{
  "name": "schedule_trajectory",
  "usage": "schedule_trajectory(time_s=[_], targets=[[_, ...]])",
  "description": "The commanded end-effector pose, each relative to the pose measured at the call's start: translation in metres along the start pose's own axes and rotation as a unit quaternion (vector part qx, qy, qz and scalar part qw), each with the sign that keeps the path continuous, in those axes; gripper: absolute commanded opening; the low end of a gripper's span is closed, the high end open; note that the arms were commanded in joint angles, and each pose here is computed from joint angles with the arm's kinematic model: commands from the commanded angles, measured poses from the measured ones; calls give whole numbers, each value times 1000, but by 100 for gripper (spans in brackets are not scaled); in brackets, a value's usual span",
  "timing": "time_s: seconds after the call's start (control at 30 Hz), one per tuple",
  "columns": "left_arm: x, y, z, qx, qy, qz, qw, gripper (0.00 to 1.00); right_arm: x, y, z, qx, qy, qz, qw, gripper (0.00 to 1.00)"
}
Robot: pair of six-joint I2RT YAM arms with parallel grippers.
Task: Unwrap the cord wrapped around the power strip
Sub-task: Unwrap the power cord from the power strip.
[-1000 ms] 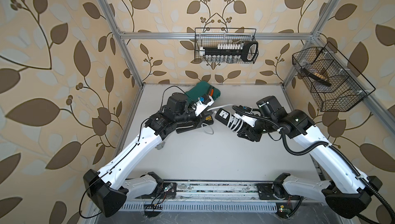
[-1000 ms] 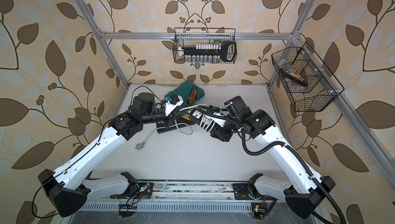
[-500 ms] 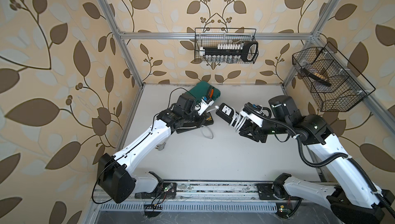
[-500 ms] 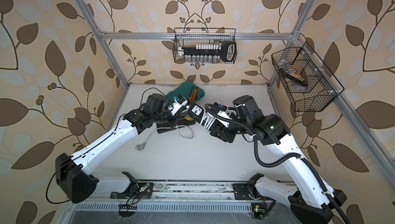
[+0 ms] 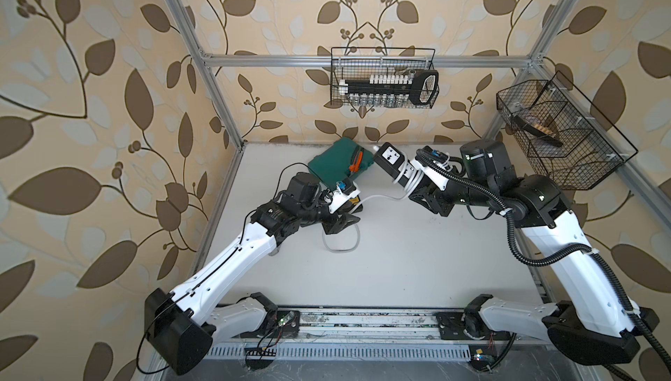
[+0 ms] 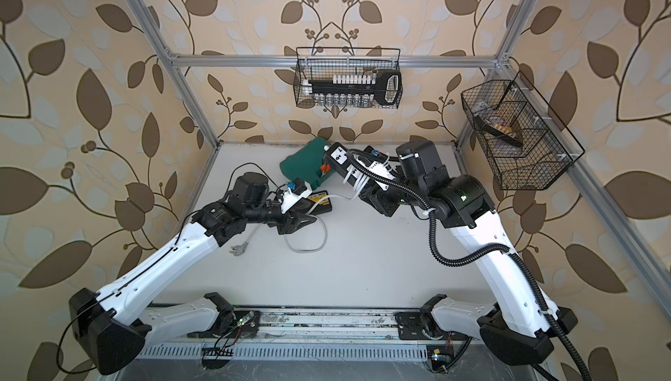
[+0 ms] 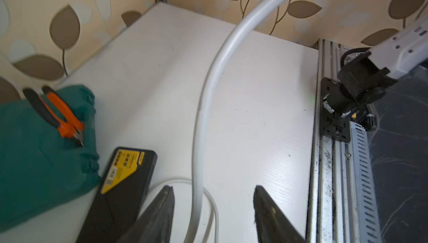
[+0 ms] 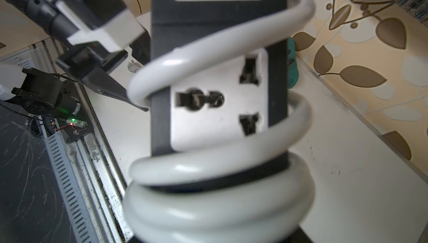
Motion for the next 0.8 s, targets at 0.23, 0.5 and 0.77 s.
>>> schedule_trajectory(time_s=[0.23,0.5,0.77], targets=[[18,-17,56,104,-118,-82,984,64,-22,6,15,15,-43,25,999,0],[40,-7,57,124,-134,-77,980,43,-22,6,14,20,-41,30,999,0],[39,-11,53,132,-116,-93,980,1,-21,4,10,22,-32,14,999,0]])
Point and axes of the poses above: each gripper's point midway between its finger pads, its own x axis out along the fingers, its own y axis along the line the jaws close on, z = x × y, the point moved 9 cm from there along -x, back along the fingers, and after that the axes turned 4 degrees about -x, right-handed, at the moved point
